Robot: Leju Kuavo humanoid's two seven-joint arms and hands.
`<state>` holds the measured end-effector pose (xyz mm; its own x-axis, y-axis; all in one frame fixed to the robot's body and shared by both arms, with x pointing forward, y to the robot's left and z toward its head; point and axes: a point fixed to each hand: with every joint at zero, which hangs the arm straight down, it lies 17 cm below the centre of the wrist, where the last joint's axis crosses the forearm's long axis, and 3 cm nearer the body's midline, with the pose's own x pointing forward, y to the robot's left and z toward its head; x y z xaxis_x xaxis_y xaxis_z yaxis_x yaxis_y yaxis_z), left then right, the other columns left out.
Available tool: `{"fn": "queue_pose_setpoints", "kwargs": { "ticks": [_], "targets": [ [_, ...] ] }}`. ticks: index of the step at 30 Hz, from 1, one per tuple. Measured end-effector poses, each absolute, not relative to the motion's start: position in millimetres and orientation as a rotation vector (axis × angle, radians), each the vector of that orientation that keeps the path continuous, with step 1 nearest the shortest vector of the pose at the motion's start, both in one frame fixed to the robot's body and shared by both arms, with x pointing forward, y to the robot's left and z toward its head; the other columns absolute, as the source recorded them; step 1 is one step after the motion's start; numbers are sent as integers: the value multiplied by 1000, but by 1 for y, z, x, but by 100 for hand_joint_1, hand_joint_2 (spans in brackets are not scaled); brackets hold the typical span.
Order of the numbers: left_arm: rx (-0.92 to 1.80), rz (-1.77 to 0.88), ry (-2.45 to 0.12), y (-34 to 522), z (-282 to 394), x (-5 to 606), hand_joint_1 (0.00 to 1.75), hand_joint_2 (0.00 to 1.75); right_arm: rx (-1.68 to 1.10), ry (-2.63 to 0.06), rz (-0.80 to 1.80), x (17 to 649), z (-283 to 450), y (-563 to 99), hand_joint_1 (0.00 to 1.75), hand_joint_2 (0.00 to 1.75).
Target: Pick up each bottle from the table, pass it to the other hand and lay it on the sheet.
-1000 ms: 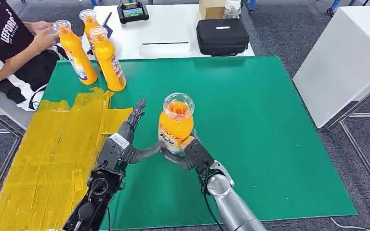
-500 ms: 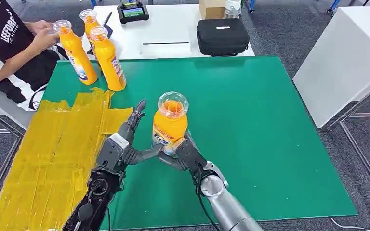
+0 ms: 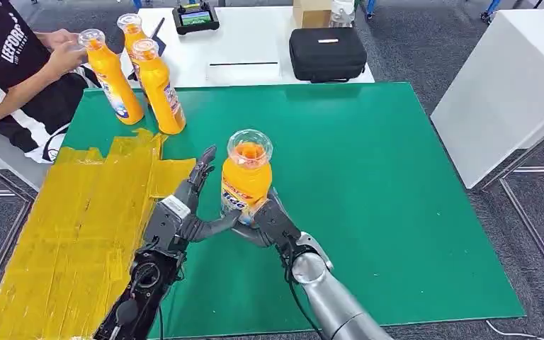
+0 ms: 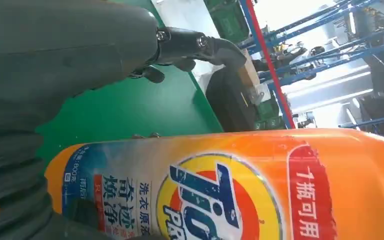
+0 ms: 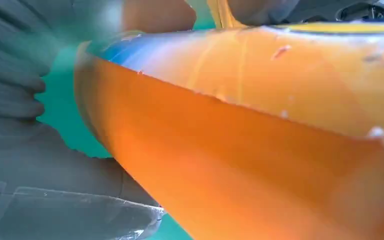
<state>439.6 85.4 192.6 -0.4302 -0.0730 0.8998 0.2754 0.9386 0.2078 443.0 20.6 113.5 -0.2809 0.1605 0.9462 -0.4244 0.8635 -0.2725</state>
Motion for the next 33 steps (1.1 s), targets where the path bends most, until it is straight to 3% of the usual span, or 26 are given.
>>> {"fn": "queue_pose_setpoints", "kwargs": {
  "ticks": [28, 29, 30, 31, 33],
  "targets": [
    [-209, -383, -1960, 71, 194, 438, 3, 175, 106, -1758, 767, 439, 103, 52, 175, 175],
    [-210, -379, -1959, 72, 194, 438, 87, 175, 105, -1757, 768, 439, 102, 52, 175, 175],
    [-214, -370, -1958, 72, 194, 439, 157, 175, 105, -1756, 770, 439, 102, 52, 175, 175],
    [-219, -360, -1956, 73, 194, 439, 175, 175, 105, -1754, 772, 439, 102, 53, 175, 175],
    [-232, -330, -1952, 76, 195, 440, 175, 175, 103, -1751, 776, 440, 101, 53, 175, 175]
  ]
}}
